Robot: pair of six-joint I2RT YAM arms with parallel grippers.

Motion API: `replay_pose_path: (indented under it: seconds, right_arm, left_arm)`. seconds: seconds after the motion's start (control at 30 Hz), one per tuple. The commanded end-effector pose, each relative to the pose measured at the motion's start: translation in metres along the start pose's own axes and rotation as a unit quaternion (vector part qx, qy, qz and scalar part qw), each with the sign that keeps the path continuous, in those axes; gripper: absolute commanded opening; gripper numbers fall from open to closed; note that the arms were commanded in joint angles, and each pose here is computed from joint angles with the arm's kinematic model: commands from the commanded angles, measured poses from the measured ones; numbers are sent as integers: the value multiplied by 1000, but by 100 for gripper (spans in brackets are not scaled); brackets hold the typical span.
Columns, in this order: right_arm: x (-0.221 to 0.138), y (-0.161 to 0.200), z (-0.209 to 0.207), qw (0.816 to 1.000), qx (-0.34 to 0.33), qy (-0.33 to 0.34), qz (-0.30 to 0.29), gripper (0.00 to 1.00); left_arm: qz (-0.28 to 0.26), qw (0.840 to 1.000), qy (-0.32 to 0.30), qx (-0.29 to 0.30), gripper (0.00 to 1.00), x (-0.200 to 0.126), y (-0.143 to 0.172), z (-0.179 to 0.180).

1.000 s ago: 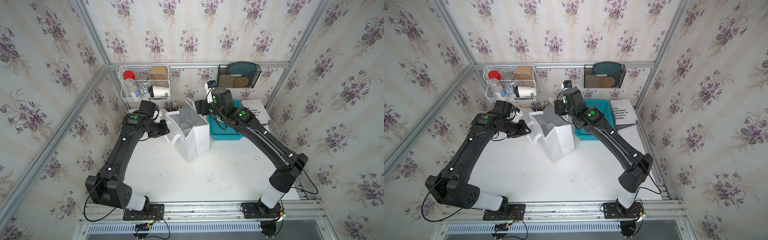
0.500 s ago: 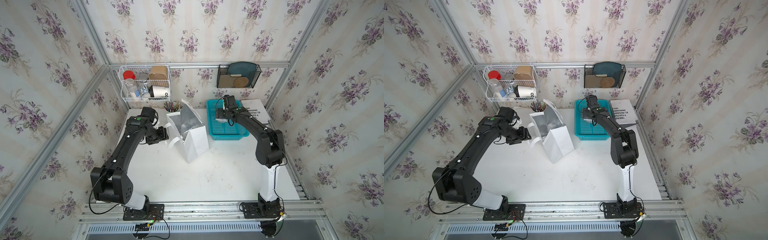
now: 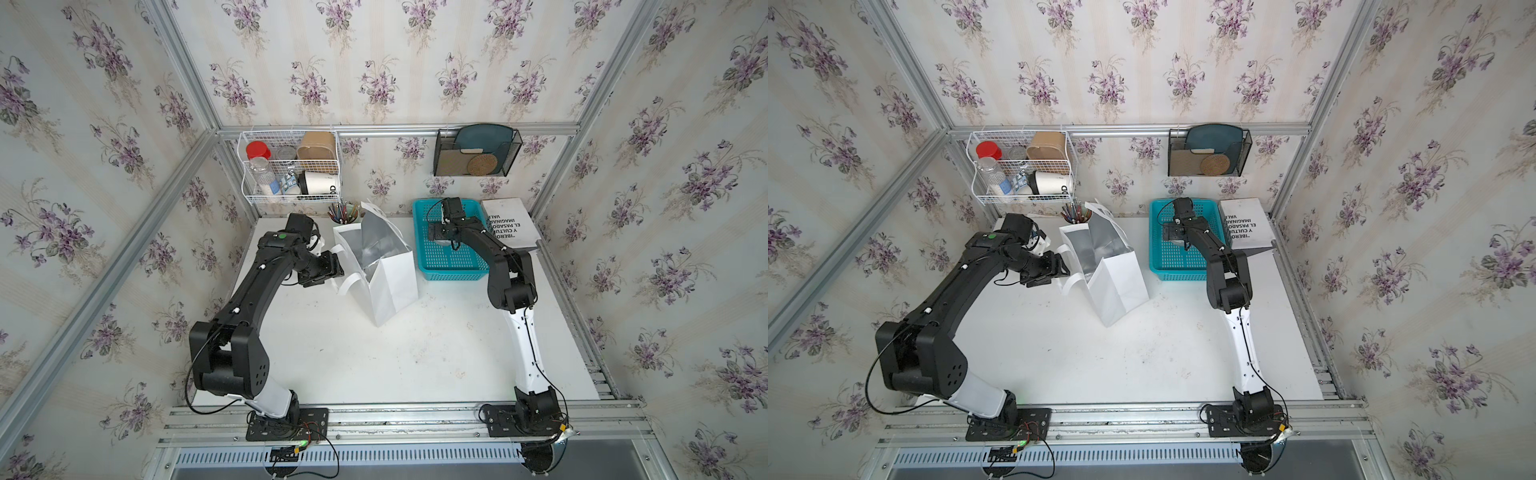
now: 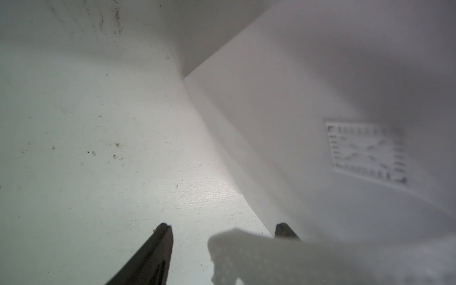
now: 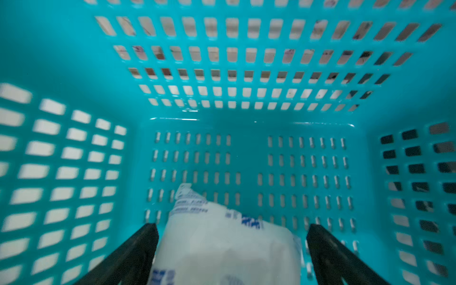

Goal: Place the ice pack in the delivery bag
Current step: Pick up the ice pack from the bin, then place the ice pack in the delivery bag.

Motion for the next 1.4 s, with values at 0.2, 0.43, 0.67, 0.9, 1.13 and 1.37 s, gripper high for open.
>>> replay_pose_path:
  seconds: [0.2,0.43,0.67,0.9,1.13,1.37]
  right_arm:
    - [10,13,1,999,-2,-11,33,65]
    - [-79,-35,11,999,-5,-42,-14,29]
    - [-225,-65,51,988,16,-146,-57,21]
    - [-375,-26,160,930,-38,-357,-73,21]
    - [-420,50,247,884,-99,-455,-52,22]
    - [-342,78,233,944,-124,-302,-44,35]
  left_arm:
    - [1,999,40,-2,54,6,-6,-7]
    - [1,997,73,-9,8,7,-6,-17]
    - [-12,996,89,-6,0,-2,-3,-31]
    - [-6,995,104,-7,0,-3,10,-46]
    - [-10,993,121,-8,0,-13,20,-58]
    - [1,992,125,-6,0,-13,28,-59]
Point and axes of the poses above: each gripper's point midway between its finger pads, its own x axis out along the fingers, its own z axis along the line the jaws close on, y = z × x, the point moved 6 cm from there along -x, back along the fingers, and after that the axes turned 12 degrees about x, right-handed, at the moved point
